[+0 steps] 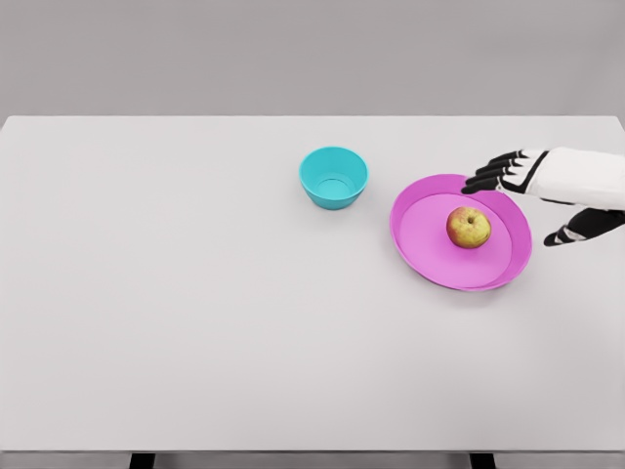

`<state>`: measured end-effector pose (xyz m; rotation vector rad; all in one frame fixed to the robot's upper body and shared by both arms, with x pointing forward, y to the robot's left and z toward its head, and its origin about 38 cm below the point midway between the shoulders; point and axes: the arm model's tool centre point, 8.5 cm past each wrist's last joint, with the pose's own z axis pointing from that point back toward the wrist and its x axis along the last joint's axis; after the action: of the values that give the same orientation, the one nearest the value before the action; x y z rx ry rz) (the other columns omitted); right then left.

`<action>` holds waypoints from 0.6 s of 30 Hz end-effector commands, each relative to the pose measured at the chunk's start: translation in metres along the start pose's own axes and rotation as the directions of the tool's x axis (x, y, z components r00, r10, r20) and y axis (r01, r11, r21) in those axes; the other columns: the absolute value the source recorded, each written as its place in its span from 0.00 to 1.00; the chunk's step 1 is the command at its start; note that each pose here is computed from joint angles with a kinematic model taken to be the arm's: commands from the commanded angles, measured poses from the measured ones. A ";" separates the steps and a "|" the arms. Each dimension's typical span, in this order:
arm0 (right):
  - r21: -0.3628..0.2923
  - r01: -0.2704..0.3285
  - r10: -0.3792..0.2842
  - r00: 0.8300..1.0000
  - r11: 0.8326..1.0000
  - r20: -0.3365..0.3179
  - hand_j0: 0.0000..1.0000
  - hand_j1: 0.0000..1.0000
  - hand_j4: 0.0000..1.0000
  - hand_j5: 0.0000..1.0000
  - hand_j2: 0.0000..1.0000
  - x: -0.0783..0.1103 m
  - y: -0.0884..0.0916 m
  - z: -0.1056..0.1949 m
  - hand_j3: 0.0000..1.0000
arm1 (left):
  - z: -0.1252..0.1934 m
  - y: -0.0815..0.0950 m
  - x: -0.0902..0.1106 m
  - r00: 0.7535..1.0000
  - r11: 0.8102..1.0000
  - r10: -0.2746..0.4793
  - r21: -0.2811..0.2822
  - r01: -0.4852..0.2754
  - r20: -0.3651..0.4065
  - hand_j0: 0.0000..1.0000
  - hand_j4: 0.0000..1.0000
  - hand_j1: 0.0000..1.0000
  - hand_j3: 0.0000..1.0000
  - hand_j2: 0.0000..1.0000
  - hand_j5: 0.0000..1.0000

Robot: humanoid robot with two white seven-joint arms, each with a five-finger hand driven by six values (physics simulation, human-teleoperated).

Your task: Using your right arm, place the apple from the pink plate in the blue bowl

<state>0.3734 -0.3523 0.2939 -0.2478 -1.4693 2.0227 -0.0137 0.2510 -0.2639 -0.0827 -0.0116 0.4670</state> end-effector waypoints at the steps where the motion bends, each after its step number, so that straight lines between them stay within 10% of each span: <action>1: 0.017 0.022 -0.023 1.000 1.000 0.009 1.00 1.00 1.00 1.00 1.00 0.000 0.007 -0.005 1.00 | 0.000 0.000 0.000 1.000 1.000 0.000 0.000 0.000 0.000 1.00 1.00 1.00 1.00 1.00 1.00; 9: 0.103 0.066 -0.060 0.997 0.993 -0.057 1.00 1.00 1.00 1.00 1.00 -0.039 0.025 -0.080 1.00 | 0.000 0.000 0.000 1.000 1.000 0.000 0.000 0.000 0.000 1.00 1.00 1.00 1.00 1.00 1.00; 18: 0.192 0.045 -0.020 0.991 0.980 -0.129 1.00 1.00 1.00 1.00 1.00 -0.050 0.040 -0.083 1.00 | 0.000 0.000 0.000 1.000 1.000 0.002 0.000 -0.002 0.000 1.00 1.00 1.00 1.00 1.00 1.00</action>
<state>0.4372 -0.3219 0.2181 -0.2487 -1.1963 2.0677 -0.0136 0.2510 -0.2639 -0.0827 -0.0117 0.4674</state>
